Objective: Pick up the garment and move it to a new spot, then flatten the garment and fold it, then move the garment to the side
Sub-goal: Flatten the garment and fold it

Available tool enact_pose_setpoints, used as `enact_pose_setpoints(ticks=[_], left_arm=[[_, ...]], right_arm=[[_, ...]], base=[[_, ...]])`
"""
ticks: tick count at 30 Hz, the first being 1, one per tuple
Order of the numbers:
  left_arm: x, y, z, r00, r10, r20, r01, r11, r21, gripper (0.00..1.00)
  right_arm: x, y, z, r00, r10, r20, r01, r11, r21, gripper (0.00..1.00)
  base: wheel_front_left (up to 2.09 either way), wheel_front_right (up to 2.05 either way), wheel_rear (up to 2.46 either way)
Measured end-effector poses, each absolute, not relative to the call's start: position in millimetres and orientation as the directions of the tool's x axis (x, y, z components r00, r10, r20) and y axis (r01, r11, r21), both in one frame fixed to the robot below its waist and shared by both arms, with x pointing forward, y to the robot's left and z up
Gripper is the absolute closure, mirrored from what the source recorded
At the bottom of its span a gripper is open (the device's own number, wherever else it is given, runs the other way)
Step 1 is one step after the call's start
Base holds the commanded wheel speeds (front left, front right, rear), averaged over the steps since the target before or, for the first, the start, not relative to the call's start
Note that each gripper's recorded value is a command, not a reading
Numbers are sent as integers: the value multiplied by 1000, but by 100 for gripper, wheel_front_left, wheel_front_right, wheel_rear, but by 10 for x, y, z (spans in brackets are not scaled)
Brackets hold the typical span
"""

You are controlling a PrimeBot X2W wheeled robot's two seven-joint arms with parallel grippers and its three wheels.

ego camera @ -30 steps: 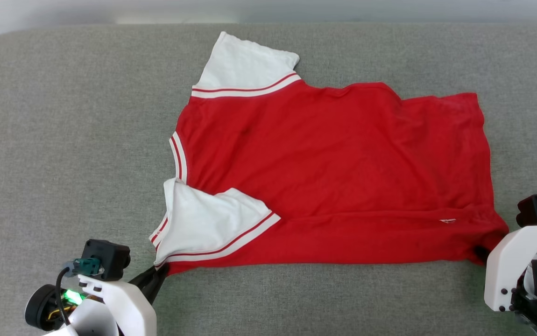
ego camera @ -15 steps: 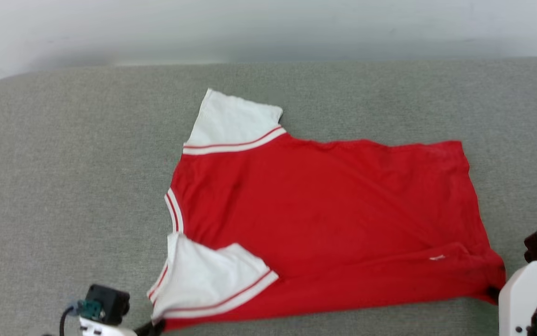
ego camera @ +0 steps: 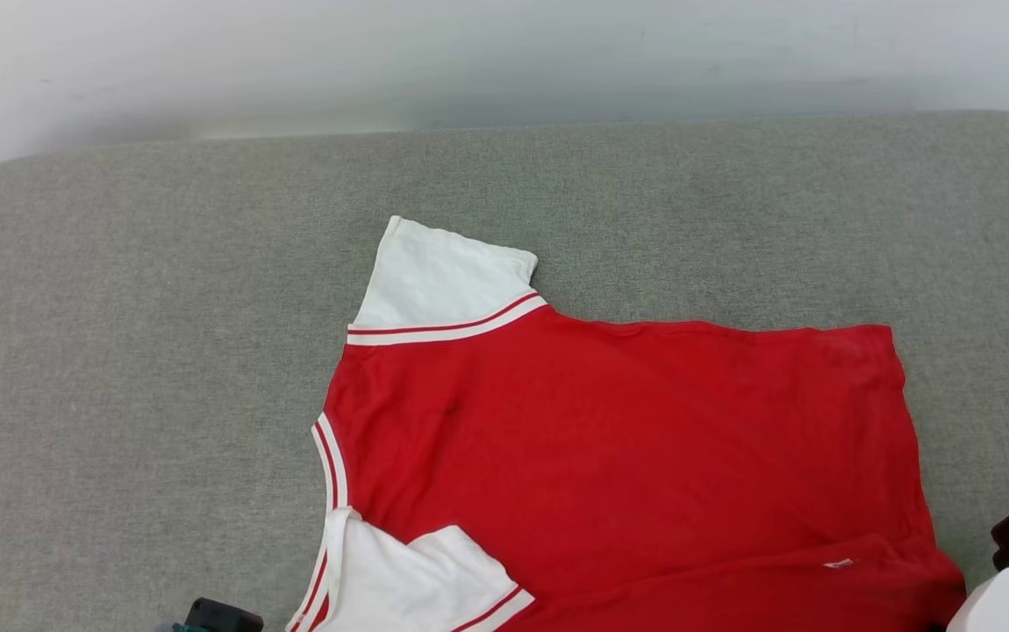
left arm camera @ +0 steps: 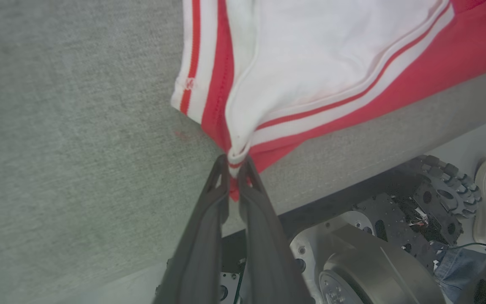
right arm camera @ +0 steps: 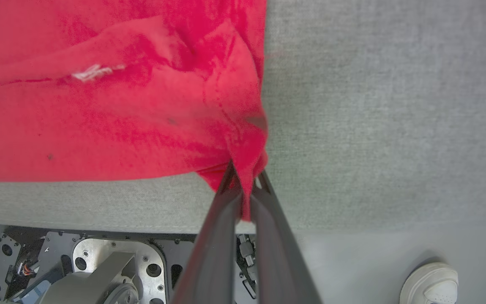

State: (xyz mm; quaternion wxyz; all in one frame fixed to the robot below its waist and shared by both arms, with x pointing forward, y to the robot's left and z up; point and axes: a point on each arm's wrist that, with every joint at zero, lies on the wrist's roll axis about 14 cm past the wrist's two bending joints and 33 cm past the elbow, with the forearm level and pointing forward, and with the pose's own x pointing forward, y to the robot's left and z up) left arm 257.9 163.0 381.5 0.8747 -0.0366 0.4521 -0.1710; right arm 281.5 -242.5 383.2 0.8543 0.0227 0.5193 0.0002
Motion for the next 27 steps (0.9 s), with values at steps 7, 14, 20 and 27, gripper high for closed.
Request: enact_pose_setpoints(ticks=[7,14,20,27], left_arm=[[2556,1640,3698,515,-331,-791,269,938,-217,59],[2737,1666,3797,606,-322,-727,262,944,-200,0],[3047,1639,4130,755,-332,-565,281,943,-178,0],[3488,1628,4750,925,-308,-223,276,947,-161,0]], right_arm=[[2750,-2376,3695,428,39,-903,28,998,56,100],[2875,-2423,3783,494,24,-869,31,998,46,0],[3239,-2472,4233,699,14,-715,50,996,68,0],[3623,-2386,4894,909,25,-415,12,996,85,0]], base=[[0,0,0],[0,0,0],[0,0,0],[0,0,0]])
